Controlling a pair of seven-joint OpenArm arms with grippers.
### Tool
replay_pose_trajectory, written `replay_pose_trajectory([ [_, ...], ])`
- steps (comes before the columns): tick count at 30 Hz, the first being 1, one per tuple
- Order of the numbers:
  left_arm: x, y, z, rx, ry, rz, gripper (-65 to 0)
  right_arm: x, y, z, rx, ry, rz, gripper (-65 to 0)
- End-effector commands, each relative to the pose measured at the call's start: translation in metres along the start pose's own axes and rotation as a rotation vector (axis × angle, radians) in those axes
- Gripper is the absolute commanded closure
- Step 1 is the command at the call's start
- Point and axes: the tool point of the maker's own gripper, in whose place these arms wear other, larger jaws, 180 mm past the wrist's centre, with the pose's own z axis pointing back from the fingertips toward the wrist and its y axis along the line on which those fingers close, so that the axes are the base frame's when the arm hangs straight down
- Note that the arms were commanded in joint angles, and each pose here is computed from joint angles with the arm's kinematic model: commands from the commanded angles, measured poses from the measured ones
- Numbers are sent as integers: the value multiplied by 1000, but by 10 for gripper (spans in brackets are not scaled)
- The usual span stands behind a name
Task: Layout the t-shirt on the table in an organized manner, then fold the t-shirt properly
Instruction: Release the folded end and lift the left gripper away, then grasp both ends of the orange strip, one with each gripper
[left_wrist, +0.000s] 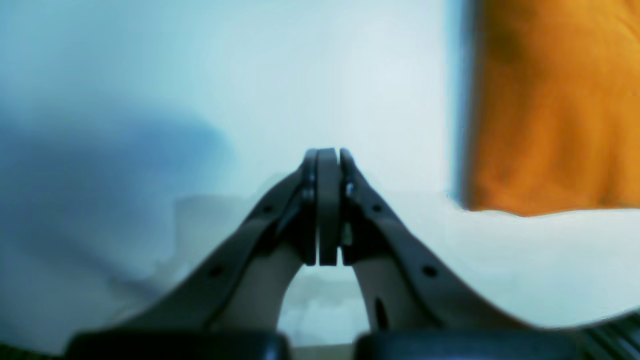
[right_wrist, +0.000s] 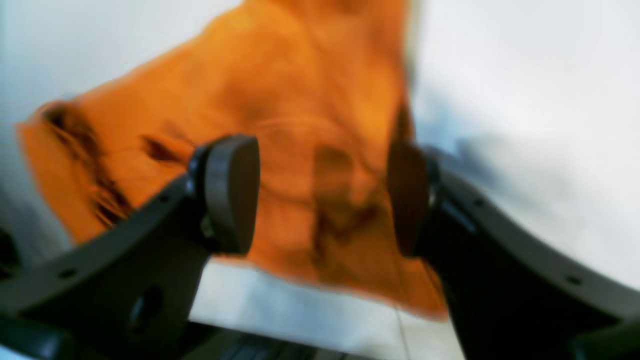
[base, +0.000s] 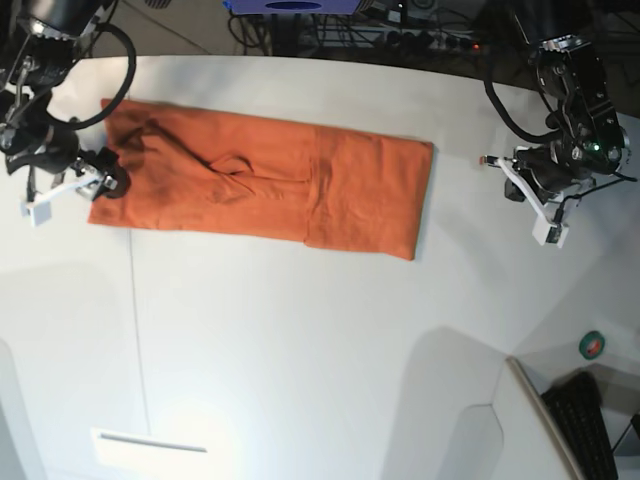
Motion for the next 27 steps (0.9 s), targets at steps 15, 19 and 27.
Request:
replay_pose_trajectory([
  [15,-6,-17,-42,-91,-120,148,0,-17,-27,-22,-11,46,-86,-389],
  [19,-6,-42,-53,-147,-111,124,0,-25,-11,-30,13,86,-36,-386],
  [27,-7,-68,-59,-202,-88,72,0,-31,-8,-32,22,100,-35,-383],
])
